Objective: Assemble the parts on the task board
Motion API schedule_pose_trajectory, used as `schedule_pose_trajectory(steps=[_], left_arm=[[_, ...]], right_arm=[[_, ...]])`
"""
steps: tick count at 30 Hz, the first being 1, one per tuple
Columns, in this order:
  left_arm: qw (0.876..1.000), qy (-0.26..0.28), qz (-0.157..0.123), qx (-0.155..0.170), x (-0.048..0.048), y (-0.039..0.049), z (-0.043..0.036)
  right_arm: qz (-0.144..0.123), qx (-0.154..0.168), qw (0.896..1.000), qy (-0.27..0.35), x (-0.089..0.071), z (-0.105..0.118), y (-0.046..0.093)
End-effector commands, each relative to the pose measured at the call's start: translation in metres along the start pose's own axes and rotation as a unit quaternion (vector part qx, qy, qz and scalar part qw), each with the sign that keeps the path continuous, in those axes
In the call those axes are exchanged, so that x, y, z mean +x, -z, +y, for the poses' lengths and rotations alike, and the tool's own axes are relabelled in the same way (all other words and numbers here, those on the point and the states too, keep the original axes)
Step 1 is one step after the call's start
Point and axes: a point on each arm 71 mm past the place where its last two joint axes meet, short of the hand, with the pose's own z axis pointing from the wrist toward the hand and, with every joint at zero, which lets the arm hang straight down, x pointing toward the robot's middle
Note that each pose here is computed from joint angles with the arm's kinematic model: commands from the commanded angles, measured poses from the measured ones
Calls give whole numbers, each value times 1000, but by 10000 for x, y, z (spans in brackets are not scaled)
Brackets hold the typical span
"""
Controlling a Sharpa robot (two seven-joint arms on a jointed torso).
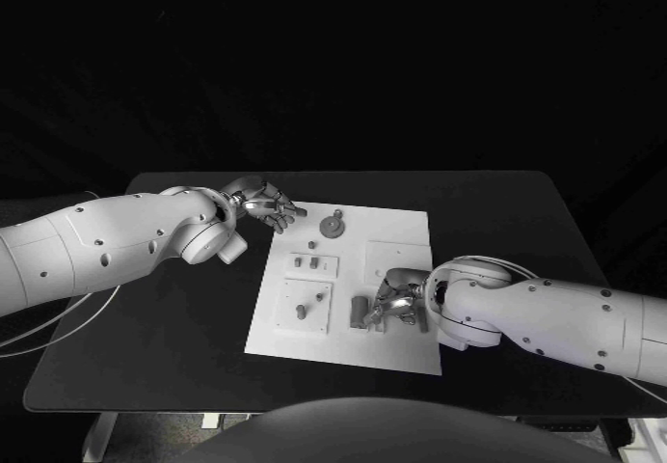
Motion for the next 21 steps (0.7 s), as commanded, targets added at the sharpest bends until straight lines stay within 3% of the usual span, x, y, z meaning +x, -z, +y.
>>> schedule_pose_trajectory(steps=[1, 21], left_arm=[[1000, -1, 1, 6, 11, -5, -24], [1000, -1, 3, 5, 20, -6, -24]], right_arm=[[-16, -6, 999, 44, -23, 20, -22], [0, -14, 999, 51, 48, 157, -71]])
